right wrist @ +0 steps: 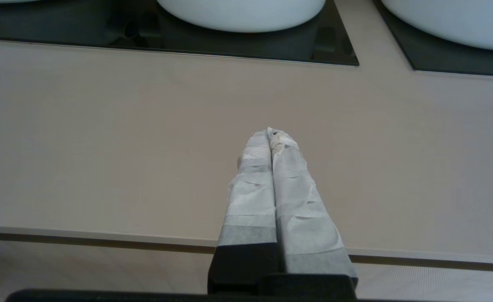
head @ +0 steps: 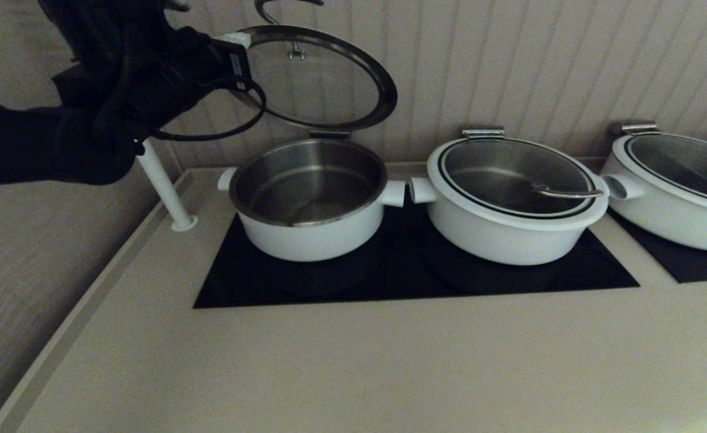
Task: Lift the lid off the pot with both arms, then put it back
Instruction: Close the pot lid
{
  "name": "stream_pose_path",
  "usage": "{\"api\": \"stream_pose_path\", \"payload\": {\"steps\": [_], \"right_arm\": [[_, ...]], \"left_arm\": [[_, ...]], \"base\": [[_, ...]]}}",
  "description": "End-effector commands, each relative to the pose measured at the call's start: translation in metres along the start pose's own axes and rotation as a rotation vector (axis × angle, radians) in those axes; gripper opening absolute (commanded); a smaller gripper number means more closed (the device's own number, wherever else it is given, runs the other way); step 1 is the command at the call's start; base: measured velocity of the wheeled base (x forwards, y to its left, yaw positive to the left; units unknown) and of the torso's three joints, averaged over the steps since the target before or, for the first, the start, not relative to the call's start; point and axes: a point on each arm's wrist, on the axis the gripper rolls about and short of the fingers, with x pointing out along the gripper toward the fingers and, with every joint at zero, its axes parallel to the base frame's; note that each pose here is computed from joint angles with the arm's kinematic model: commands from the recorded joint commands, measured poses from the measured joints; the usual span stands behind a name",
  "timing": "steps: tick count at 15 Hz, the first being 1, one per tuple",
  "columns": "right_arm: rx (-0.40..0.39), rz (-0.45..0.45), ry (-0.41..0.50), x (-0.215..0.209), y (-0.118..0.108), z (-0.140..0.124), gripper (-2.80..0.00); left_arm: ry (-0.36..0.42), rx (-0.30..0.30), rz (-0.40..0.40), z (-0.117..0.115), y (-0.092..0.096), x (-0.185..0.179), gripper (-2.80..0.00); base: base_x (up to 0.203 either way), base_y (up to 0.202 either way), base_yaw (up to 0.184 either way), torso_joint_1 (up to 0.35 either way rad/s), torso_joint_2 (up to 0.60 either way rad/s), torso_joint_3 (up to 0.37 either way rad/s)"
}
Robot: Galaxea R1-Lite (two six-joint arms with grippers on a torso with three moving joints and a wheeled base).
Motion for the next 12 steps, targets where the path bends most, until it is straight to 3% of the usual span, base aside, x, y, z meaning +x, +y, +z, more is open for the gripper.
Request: {"api": "stream_pose_path", "payload": {"steps": [1, 7, 12], "right_arm": [[-0.001, 0.001, 0.002, 0.0, 0.0, 0.0, -2.8], [-0.001, 0.001, 0.002, 0.0, 0.0, 0.0, -2.8], [-0.001, 0.001, 0.002, 0.0, 0.0, 0.0, -2.8]], "left_arm": [[-0.034, 0.003, 0.003, 0.017, 0.002, -0.01, -2.8], [-0.086, 0.021, 0.003, 0.037, 0.004, -0.012, -2.8], [-0.082, 0.024, -0.002, 0.04, 0.005, 0.0, -2.8]], "base": [[0.0, 0.0, 0.0, 0.0, 0.0, 0.0], [0.0, 0.0, 0.0, 0.0, 0.0, 0.0], [0.0, 0.0, 0.0, 0.0, 0.0, 0.0]]}}
